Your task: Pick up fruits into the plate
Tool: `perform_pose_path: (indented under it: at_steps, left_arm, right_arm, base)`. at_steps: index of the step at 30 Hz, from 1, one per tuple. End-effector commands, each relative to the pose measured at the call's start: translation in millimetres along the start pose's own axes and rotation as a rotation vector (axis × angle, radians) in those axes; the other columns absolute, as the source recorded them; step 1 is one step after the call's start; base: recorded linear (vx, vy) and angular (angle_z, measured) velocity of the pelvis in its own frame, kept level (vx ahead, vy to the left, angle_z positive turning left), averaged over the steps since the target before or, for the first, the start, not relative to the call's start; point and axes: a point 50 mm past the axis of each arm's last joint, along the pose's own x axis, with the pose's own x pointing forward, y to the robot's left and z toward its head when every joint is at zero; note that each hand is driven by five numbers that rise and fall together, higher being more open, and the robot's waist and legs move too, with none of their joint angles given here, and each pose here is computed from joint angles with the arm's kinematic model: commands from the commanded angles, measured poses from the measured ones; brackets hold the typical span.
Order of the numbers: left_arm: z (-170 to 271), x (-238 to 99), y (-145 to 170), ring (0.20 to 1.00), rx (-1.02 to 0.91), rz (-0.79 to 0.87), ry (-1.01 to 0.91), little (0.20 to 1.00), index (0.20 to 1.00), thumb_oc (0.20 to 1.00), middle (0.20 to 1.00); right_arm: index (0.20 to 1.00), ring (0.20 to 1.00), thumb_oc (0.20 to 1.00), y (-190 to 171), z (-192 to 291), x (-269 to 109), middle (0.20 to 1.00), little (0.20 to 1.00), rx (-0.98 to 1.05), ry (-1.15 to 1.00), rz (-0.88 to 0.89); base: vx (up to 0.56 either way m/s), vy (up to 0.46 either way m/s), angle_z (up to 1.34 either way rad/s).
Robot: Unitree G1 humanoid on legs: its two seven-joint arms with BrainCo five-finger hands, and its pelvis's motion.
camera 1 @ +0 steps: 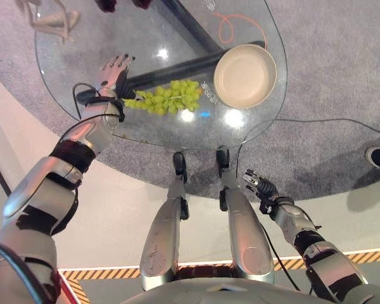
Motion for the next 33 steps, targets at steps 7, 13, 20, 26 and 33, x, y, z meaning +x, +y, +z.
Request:
perform_pose_path:
  at_steps: [7,13,20,26,33]
  left_arm:
    - [-23.8,16.2,31.0,1.0,0.285,0.073,0.156,1.0,1.0,1.0,1.0]
    - [-6.5,25.8,34.7,1.0,0.288,0.049,0.192,1.0,1.0,1.0,1.0]
    - [-13.8,27.1,31.4,1.0,0.292,0.031,0.293,1.0,1.0,1.0,1.0]
    - [-30.1,23.9,28.1,1.0,0.272,0.03,0.421,1.0,1.0,1.0,1.0]
    - [-41.0,23.7,32.5,0.2,0.272,0.03,0.467,0.2,0.2,0.2,0.2]
  right_arm:
    - [1.0,1.0,1.0,10.0,14.7,-1.2,1.0,1.0,0.071,-0.118,0.04]
    - [1.0,1.0,1.0,30.7,32.1,2.6,1.0,1.0,0.101,-0.196,0.105]
    - [1.0,1.0,1.0,50.1,42.9,4.0,1.0,1.0,0.238,-0.258,0.181]
    - [1.0,1.0,1.0,47.9,40.7,3.4,1.0,1.0,0.362,-0.268,0.216]
    - [1.0,1.0,1.0,45.6,36.4,2.3,1.0,1.0,0.389,-0.264,0.237]
  base:
    - [0.0,-0.002,-0.05]
    - [-0.01,-0.048,0.03]
    - [-0.01,-0.052,-0.01]
    - [-0.01,0.028,-0.07]
    - [0.0,0.009,-0.03]
